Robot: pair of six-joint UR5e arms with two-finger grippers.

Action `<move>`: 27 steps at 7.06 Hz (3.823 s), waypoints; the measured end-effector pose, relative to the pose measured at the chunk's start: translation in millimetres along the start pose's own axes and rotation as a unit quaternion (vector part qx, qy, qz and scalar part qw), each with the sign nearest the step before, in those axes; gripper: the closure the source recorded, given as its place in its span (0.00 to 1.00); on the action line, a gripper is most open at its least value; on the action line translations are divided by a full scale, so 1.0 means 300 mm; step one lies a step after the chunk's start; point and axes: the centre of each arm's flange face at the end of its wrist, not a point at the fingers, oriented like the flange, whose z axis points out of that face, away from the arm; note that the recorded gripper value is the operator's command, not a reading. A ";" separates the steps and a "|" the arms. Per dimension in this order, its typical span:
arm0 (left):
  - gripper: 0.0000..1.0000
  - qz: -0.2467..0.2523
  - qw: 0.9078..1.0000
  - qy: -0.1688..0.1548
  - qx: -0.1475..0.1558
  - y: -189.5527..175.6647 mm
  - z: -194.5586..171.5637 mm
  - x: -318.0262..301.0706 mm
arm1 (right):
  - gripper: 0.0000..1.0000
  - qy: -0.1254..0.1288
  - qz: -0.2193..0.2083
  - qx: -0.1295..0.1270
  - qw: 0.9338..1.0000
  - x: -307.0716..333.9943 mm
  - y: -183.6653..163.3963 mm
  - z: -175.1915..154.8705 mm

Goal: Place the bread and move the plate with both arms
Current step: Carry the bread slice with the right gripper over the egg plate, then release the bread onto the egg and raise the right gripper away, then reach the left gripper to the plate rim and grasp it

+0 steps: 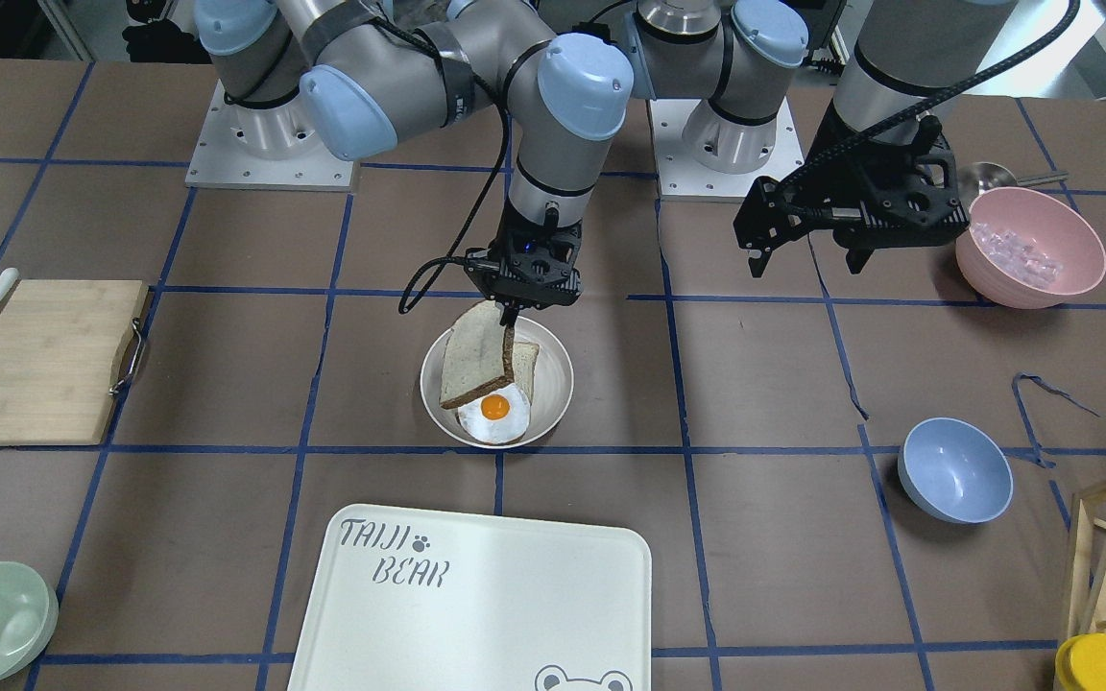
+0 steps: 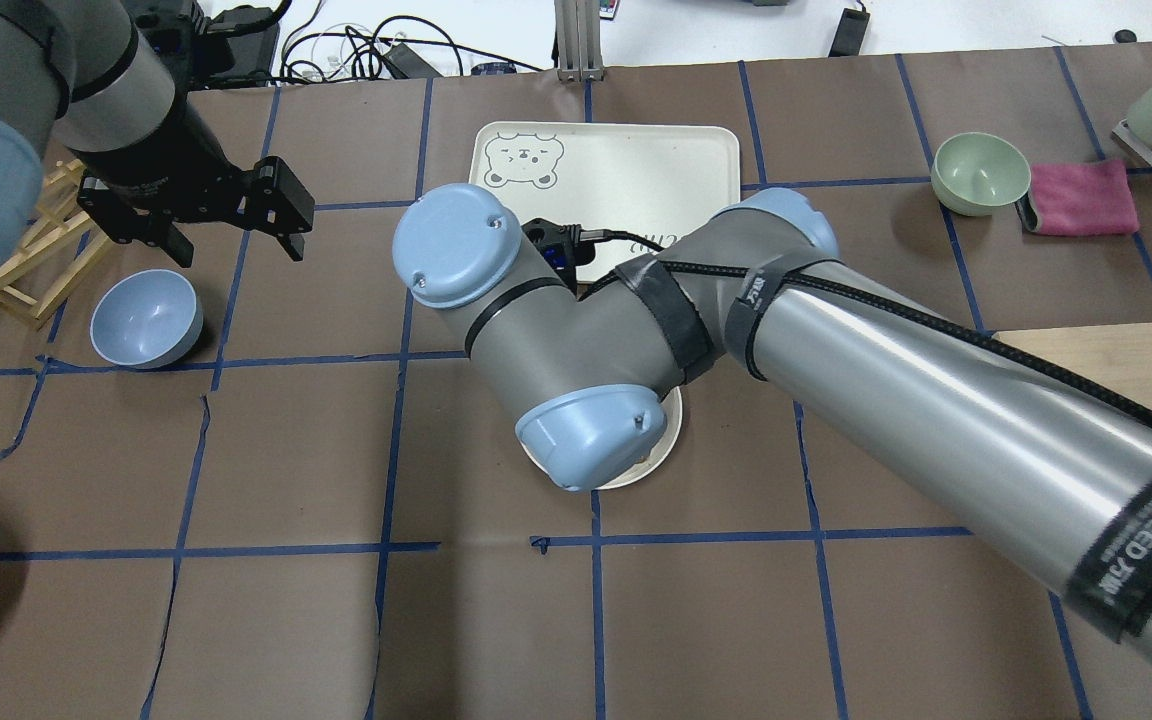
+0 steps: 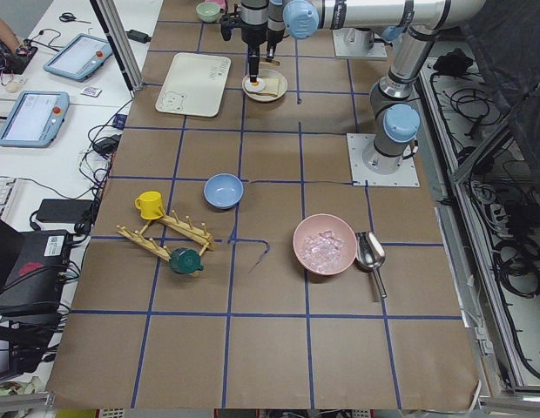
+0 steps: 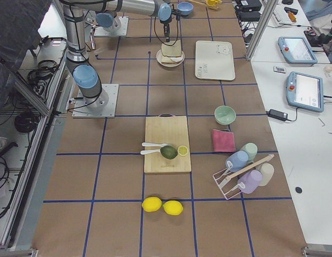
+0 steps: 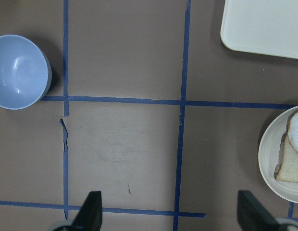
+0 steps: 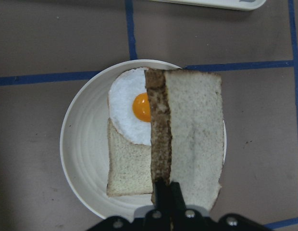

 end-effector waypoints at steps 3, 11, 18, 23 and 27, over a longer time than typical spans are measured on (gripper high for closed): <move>0.00 0.003 1.000 -0.001 -0.001 0.000 0.001 -0.001 | 1.00 -0.008 -0.013 0.015 1.000 -0.034 0.035 0.070; 0.00 -0.006 1.000 0.002 -0.027 -0.035 0.071 -0.009 | 0.00 -0.110 0.008 0.005 0.994 0.520 -0.465 -0.234; 0.00 0.024 0.997 0.062 -0.025 0.046 0.540 0.311 | 0.00 -0.097 -0.025 -0.025 0.995 0.861 -0.641 -0.373; 0.34 0.058 0.990 0.118 -0.046 0.033 0.778 0.478 | 0.00 -0.107 -0.013 -0.033 0.994 0.934 -0.584 -0.483; 0.39 0.074 0.988 0.116 -0.064 0.024 0.879 0.498 | 0.00 -0.110 -0.046 -0.027 0.992 0.938 -0.534 -0.498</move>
